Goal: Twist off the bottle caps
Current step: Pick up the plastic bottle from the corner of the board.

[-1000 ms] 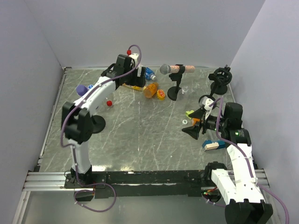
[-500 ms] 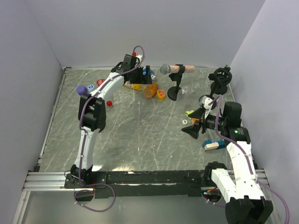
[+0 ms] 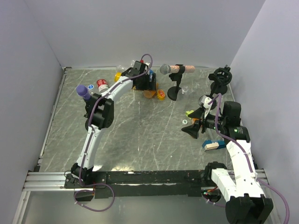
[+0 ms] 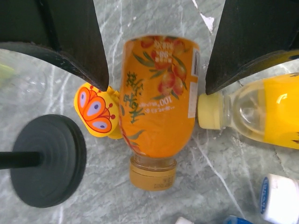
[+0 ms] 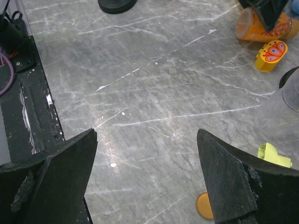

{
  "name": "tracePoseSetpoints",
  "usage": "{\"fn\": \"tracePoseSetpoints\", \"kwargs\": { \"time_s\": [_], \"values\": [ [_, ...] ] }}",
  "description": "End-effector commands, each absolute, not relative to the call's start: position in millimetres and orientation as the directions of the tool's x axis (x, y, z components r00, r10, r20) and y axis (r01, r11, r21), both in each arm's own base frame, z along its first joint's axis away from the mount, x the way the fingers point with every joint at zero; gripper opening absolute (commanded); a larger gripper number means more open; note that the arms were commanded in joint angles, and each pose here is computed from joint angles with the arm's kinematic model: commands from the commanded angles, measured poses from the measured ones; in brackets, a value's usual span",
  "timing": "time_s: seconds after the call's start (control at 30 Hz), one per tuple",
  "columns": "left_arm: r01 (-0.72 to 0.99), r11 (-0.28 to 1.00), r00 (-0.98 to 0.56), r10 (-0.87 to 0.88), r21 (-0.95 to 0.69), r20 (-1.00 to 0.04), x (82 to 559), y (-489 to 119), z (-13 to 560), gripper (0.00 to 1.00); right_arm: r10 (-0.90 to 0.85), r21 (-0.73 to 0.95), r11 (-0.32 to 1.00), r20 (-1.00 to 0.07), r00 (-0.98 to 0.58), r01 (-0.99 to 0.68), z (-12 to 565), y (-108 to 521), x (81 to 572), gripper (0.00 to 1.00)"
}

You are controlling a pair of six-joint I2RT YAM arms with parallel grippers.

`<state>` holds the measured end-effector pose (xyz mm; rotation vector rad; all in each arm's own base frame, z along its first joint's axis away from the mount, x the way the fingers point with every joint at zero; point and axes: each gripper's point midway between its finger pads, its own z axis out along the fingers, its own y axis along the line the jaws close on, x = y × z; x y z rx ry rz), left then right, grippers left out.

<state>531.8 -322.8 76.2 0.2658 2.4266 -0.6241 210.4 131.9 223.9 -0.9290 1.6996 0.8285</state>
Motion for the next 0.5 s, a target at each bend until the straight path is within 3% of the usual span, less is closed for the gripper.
{"fn": "tracePoseSetpoints", "kwargs": {
  "time_s": [0.0,0.33,0.47],
  "values": [
    [0.324,0.907,-0.760,0.081,-0.268,-0.645,537,-324,78,0.87,-0.193,0.072,0.458,-0.965,-0.178,-0.886,230,133,214,0.94],
    [0.314,0.928,-0.762,0.119,-0.202,-0.636,532,-317,68,0.69,-0.196,0.069,0.458,-0.965,-0.176,-0.886,229,133,213,0.94],
    [0.335,0.920,-0.755,0.134,-0.202,-0.642,525,-319,76,0.49,-0.200,0.067,0.462,-0.964,-0.177,-0.884,228,132,214,0.94]
  ]
}}
